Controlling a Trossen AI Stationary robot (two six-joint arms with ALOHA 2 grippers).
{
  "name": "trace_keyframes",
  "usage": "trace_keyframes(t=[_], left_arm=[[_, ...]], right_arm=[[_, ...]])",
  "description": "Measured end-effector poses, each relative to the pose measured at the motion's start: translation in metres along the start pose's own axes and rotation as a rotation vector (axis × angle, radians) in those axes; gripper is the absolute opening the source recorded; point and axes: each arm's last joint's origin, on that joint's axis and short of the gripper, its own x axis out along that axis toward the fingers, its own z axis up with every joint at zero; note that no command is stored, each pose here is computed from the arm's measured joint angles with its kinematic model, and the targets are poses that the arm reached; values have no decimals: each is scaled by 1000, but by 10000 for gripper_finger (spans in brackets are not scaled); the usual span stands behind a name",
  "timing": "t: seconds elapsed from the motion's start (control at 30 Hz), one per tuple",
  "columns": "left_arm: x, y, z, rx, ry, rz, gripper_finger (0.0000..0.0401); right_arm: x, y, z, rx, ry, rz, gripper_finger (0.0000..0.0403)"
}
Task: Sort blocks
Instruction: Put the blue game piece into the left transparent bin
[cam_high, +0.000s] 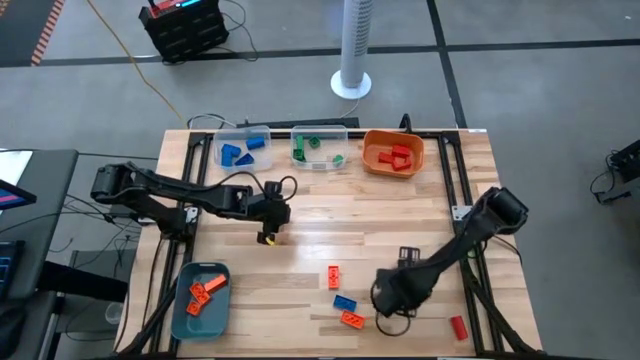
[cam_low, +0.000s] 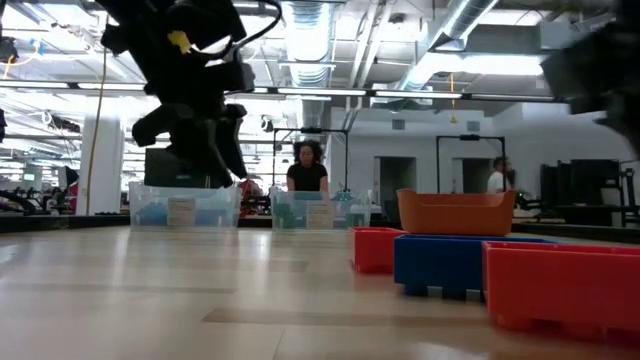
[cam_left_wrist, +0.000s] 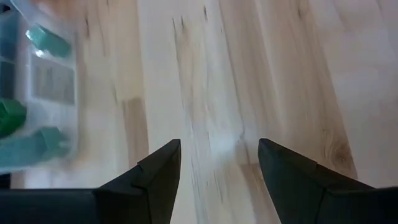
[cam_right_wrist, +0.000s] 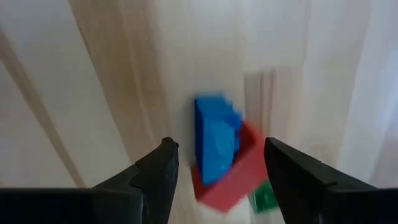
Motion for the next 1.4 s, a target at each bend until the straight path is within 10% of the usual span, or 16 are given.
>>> trace_keyframes(t=[0.7, 1.17, 1.4], left_arm=[[3, -2, -5, -28, 5, -1, 210], [3, -2, -3, -19, -8, 4, 210], [2, 1, 9, 10, -144, 3, 210]], right_arm=[[27, 7, -9, -33, -59, -1, 209], [34, -5, -1, -12, -52, 4, 75], [2, -31, 20, 101, -307, -80, 82]])
